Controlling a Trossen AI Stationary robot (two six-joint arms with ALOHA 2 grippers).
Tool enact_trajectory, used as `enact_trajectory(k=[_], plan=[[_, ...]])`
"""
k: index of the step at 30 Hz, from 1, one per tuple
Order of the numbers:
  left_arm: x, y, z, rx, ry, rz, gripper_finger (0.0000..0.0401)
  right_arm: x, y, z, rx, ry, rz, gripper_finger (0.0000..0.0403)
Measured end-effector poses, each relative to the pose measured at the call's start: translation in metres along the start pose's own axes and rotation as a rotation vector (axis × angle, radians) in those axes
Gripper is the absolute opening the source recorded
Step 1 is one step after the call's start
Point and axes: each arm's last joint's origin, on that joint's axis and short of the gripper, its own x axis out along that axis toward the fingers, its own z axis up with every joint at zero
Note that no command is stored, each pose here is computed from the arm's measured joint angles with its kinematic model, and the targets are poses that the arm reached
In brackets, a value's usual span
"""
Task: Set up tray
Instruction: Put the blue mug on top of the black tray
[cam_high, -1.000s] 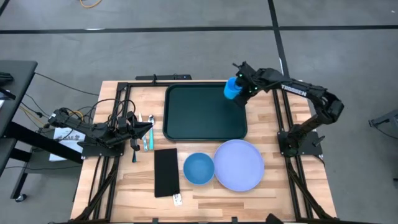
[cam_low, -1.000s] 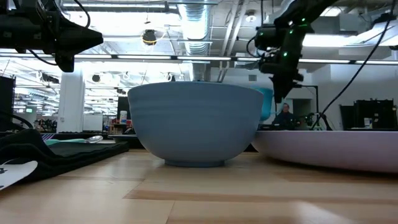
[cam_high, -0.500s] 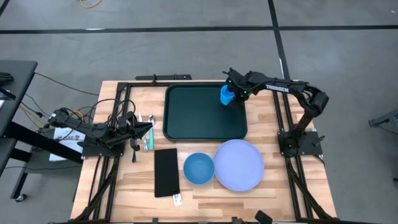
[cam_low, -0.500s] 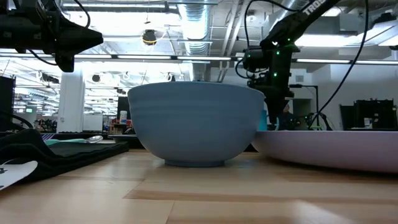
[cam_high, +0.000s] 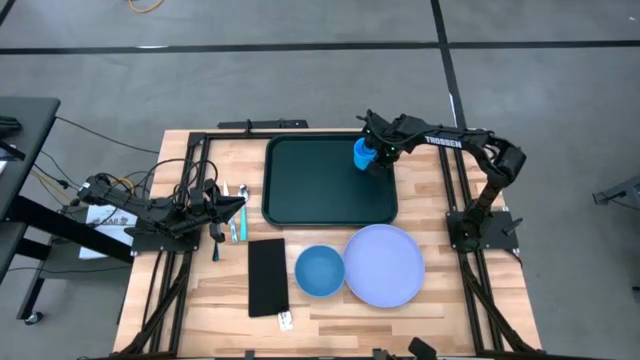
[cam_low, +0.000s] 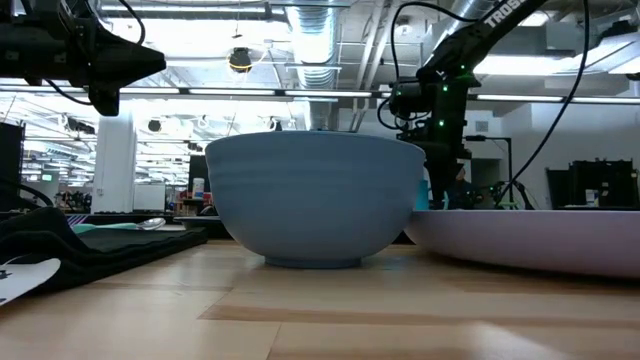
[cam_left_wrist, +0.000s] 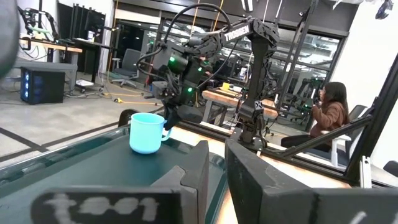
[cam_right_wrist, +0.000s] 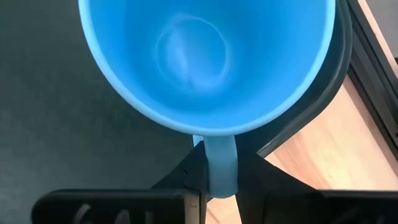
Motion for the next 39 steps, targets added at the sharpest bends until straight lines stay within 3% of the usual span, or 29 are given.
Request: enact_trajectory(k=[9, 39], plan=[[0.0, 0.0, 0.0, 0.0, 0.0, 0.0, 0.0041, 0.0, 0.0, -0.0001, -0.011, 0.001, 0.0, 0.0074], [0.0, 0.0, 0.0, 0.0, 0.0, 0.0, 0.0041, -0.0008, 0.0039, -0.0006, -0.053, 0.007, -0.028, 0.0088]])
